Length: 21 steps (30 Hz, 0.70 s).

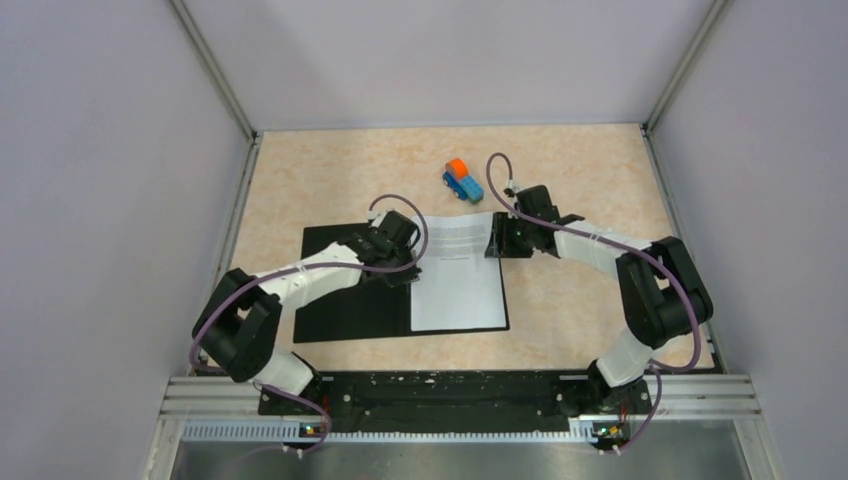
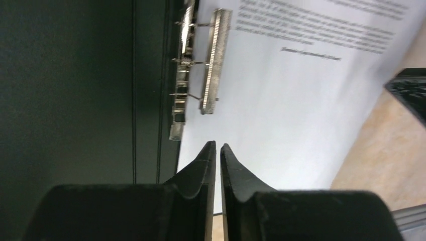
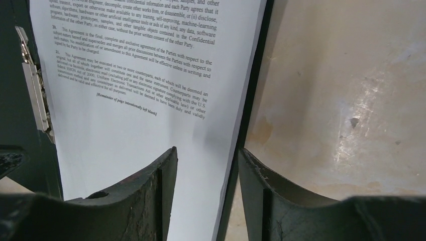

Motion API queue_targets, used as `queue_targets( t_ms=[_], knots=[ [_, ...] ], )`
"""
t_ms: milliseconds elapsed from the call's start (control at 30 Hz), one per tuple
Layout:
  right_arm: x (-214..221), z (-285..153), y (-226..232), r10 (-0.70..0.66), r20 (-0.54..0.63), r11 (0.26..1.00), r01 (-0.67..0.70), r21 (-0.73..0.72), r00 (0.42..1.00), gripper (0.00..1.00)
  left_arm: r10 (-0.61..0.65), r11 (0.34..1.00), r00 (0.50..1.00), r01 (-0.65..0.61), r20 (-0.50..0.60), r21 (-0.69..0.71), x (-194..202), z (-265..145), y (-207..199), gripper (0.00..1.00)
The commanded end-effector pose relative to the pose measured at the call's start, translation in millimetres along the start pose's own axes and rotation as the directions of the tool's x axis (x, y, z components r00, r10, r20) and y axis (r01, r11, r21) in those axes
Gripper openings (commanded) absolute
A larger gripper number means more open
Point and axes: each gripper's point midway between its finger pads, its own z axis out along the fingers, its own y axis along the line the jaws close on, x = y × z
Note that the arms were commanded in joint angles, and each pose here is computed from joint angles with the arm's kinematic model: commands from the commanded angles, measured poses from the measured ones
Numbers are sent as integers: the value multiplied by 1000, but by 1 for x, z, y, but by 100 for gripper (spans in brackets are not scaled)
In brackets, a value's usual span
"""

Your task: Put the files into the folder

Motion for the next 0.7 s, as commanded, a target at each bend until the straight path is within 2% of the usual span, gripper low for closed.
queue_targets(
  t_ms=[0, 100, 200, 667],
  knots=[
    [-10, 3, 16, -10, 49, 1000, 11, -21, 999, 47, 55, 996, 993, -62, 101, 61, -32, -33, -24, 15],
    [-8, 5, 18, -13, 44, 1000, 14, -19, 999, 47, 68, 996, 985, -77, 156, 51, -49, -41, -25, 22],
    [-7, 7, 17, -15, 38, 1000, 15, -12, 999, 46, 59, 996, 986, -68, 153, 58, -66, -40, -23, 26],
    [1, 12, 13, -12, 19, 1000, 12, -3, 1000, 45, 12, 998, 992, -20, 125, 56, -100, -17, -7, 30]
  ],
)
